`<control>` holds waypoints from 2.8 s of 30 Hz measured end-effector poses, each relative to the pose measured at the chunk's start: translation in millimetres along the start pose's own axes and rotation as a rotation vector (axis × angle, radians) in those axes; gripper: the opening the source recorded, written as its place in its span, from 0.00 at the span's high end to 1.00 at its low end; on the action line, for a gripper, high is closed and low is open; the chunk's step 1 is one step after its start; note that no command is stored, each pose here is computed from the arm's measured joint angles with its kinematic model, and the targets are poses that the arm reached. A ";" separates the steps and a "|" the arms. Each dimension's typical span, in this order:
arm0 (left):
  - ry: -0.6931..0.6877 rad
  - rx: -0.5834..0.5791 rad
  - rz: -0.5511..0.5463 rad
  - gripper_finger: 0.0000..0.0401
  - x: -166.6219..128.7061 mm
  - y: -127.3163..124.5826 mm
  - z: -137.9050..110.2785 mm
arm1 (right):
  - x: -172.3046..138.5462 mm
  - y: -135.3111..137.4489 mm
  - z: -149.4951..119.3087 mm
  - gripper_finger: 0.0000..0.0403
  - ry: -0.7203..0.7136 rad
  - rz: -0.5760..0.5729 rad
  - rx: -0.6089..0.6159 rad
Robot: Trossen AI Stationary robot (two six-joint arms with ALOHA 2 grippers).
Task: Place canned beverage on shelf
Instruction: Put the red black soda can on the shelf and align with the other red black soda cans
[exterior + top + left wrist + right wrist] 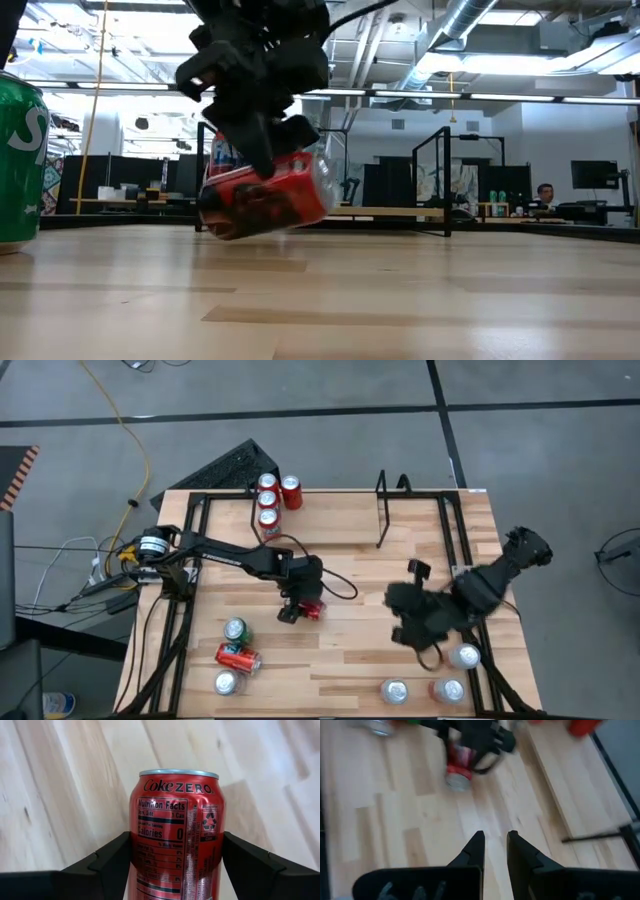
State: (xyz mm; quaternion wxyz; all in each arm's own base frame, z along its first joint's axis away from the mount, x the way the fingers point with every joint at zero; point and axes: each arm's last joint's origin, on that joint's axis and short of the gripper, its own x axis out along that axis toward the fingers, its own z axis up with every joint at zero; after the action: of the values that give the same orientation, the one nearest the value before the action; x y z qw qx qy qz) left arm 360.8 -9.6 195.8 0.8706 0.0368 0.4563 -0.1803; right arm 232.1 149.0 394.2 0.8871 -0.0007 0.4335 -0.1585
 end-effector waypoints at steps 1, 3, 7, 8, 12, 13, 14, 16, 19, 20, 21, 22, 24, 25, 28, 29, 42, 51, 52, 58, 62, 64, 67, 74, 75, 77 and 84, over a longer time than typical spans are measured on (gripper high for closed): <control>-0.027 -0.009 -0.003 0.37 -1.4 -0.4 1.7 | -4.4 5.5 -2.7 0.85 -0.030 0.009 -0.009; -0.079 -0.019 -0.016 0.37 -5.5 -1.5 5.8 | -13.1 15.3 -8.2 0.85 -0.094 0.019 -0.009; -0.207 -0.027 -0.033 0.37 -14.1 -3.5 13.5 | -33.6 31.9 -23.3 0.85 -0.243 0.013 0.037; -0.244 -0.029 -0.024 0.37 -17.1 -3.8 14.8 | -38.8 35.1 -27.4 0.85 -0.283 0.010 0.052; -0.444 -0.051 0.042 0.37 -40.4 -0.4 21.9 | -52.0 48.9 -43.9 0.85 -0.409 0.001 0.092; -0.485 -0.067 0.062 0.37 -45.7 0.9 20.5 | -52.9 52.0 -47.8 0.85 -0.433 -0.005 0.094; -0.535 -0.081 0.082 0.37 -51.4 2.1 19.4 | -53.3 55.0 -51.8 0.85 -0.451 -0.009 0.092; -0.623 -0.108 0.125 0.37 -62.4 3.7 14.1 | -52.3 59.5 -58.3 0.85 -0.482 -0.022 0.092; -0.774 -0.145 0.177 0.37 -80.5 4.0 6.3 | -46.0 65.1 -63.0 0.85 -0.493 -0.049 0.090; -0.820 -0.155 0.170 0.37 -85.5 3.3 3.4 | -43.0 67.2 -63.3 0.85 -0.496 -0.059 0.092; -0.873 -0.162 0.154 0.37 -92.0 2.1 1.8 | -38.8 68.9 -62.8 0.85 -0.505 -0.077 0.094; -0.920 -0.161 0.130 0.37 -98.2 0.5 -0.1 | -34.8 70.2 -61.8 0.85 -0.515 -0.098 0.094; -0.980 -0.144 0.060 0.35 -109.0 -4.3 -4.6 | -25.7 70.7 -57.1 0.85 -0.532 -0.143 0.112; -1.014 -0.131 0.025 0.35 -115.8 -7.2 -5.3 | -21.8 69.6 -54.7 0.85 -0.532 -0.159 0.129; -1.096 -0.080 -0.074 0.35 -136.8 -18.3 -6.4 | -10.3 63.1 -45.6 0.85 -0.521 -0.211 0.164; -1.123 -0.056 -0.099 0.35 -144.9 -22.0 -5.9 | -7.1 60.8 -42.7 0.85 -0.517 -0.227 0.170; -1.227 0.323 -0.387 0.34 -201.8 -73.3 -12.5 | 29.4 48.6 8.0 0.54 -0.416 -0.221 0.117; -1.293 0.397 -0.381 0.34 -211.7 -86.8 -12.9 | 31.6 52.2 62.2 0.28 -0.596 -0.043 -0.030; -1.304 0.401 -0.356 0.34 -211.8 -86.7 -12.5 | 34.1 52.9 68.6 0.27 -0.616 0.010 -0.053; -1.326 0.441 -0.304 0.34 -212.2 -86.4 -12.3 | 68.9 58.0 96.9 0.27 -0.715 0.119 -0.185; -1.329 0.438 -0.316 0.34 -212.9 -87.0 -12.2 | 86.3 53.3 104.9 0.27 -0.714 0.115 -0.181; -1.328 0.441 -0.317 0.34 -212.8 -87.1 -12.2 | 88.9 51.9 109.3 0.27 -0.737 0.180 -0.188; -1.325 0.441 -0.319 0.34 -212.6 -87.0 -12.3 | 86.7 51.7 114.5 0.27 -0.783 0.343 -0.208; -1.329 0.447 -0.323 0.34 -212.9 -87.8 -12.2 | 88.5 45.9 119.5 0.27 -0.806 0.366 -0.209; -1.331 0.445 -0.319 0.34 -213.0 -87.7 -12.1 | 92.4 45.3 120.9 0.27 -0.807 0.348 -0.207; -1.328 0.443 -0.320 0.34 -212.7 -87.6 -12.1 | 98.2 43.4 122.9 0.27 -0.812 0.294 -0.221; -1.328 0.437 -0.310 0.34 -212.0 -87.1 -11.8 | 94.4 38.6 131.2 0.27 -0.905 0.259 -0.204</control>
State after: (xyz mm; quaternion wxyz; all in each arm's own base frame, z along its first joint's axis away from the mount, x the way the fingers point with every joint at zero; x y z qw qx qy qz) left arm 211.4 -28.7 368.9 0.9016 0.0276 -0.2165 -0.3735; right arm 398.1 141.2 398.1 0.9945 -0.1026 0.0140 0.0128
